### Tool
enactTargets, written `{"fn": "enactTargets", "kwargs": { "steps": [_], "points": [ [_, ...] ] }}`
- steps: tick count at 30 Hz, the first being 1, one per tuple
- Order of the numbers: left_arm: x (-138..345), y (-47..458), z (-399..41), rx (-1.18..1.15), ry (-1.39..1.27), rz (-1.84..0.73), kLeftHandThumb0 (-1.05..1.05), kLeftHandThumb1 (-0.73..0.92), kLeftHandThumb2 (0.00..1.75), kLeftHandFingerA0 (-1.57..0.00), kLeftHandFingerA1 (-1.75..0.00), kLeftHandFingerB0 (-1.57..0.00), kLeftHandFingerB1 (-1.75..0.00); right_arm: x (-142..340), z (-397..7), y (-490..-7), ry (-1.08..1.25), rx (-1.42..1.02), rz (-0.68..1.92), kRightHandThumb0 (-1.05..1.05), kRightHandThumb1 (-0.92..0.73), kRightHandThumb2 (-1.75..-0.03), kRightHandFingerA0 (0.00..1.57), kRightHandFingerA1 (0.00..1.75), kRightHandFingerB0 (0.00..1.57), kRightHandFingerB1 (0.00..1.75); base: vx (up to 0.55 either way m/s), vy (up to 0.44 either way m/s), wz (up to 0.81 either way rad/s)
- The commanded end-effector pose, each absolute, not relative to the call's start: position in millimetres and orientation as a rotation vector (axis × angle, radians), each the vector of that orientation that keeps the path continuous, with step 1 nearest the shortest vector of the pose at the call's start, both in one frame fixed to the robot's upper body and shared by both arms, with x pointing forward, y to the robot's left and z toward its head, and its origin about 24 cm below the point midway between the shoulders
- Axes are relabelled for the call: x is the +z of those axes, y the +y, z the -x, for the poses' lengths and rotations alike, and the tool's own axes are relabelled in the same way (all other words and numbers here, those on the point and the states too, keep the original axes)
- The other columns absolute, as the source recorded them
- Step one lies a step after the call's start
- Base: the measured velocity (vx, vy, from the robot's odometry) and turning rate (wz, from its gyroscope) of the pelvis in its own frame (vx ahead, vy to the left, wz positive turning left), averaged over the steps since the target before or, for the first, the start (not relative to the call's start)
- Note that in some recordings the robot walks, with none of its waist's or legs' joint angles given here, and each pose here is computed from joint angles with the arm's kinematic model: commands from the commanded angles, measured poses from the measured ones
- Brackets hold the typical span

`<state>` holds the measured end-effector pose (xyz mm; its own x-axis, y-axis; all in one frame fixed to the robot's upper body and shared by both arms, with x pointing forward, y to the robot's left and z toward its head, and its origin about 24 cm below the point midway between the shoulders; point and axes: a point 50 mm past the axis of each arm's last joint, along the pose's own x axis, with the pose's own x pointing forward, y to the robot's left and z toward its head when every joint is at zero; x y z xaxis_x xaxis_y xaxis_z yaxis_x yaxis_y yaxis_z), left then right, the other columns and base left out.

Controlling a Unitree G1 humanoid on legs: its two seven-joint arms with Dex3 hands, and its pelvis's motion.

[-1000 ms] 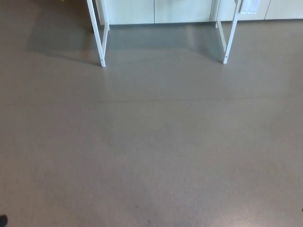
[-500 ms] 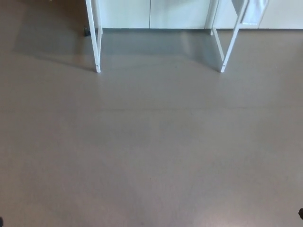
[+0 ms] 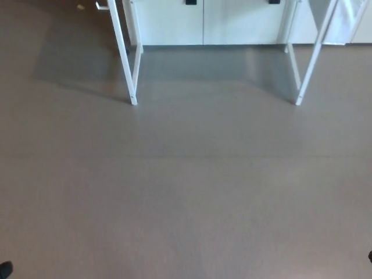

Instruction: The robot walks towards a desk on which a shovel is kept on the left hand side and a container is kept on the right hand side. The robot picks up the shovel using its left hand and places it in the container.

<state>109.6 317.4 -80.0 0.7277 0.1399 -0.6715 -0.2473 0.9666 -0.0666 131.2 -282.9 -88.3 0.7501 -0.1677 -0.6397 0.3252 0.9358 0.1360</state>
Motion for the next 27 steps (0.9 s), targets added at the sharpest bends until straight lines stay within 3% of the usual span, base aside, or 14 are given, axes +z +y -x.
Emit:
{"fn": "enactTargets", "kwargs": {
  "steps": [1, 2, 4, 17, 27],
  "points": [
    [-78, 323, -109, 0.249, 0.744, 0.145, -0.13, 0.5, 0.92, -0.22, -0.53, -0.11, -0.47, -89, -129, -285, 0.661, -0.305, -0.252, -0.01, -0.51, -0.53, 0.59, 0.71, 0.34, 0.51, 0.29, -0.013, -0.12],
    [-78, 322, -109, 0.248, 0.741, 0.144, -0.19, 0.69, 0.64, -0.29, -0.39, -0.21, -0.33, -88, -128, -285, 0.661, -0.296, -0.245, -0.01, -0.5, -0.54, 0.57, 0.69, 0.32, 0.51, 0.3, 0.039, -0.19],
    [-78, 322, -109, 0.237, 0.739, 0.147, -0.18, 0.7, 0.62, -0.27, -0.38, -0.19, -0.32, -88, -129, -285, 0.655, -0.291, -0.249, -0.01, -0.5, -0.54, 0.62, 0.73, 0.32, 0.52, 0.32, 0.095, -0.27],
    [-78, 324, -108, 0.227, 0.742, 0.14, -0.18, 0.7, 0.62, -0.27, -0.38, -0.18, -0.31, -89, -129, -285, 0.662, -0.284, -0.234, -0.03, -0.51, -0.54, 0.58, 0.72, 0.32, 0.52, 0.29, 0.132, -0.15],
    [-84, 323, -92, 0.238, 0.793, 0.122, -0.2, 0.68, 0.64, -0.29, -0.39, -0.19, -0.32, -97, -106, -286, 0.694, -0.308, -0.239, -0.02, -0.49, -0.54, 0.61, 0.71, 0.33, 0.51, 0.16, -0.064, 0.09]
  ]
}}
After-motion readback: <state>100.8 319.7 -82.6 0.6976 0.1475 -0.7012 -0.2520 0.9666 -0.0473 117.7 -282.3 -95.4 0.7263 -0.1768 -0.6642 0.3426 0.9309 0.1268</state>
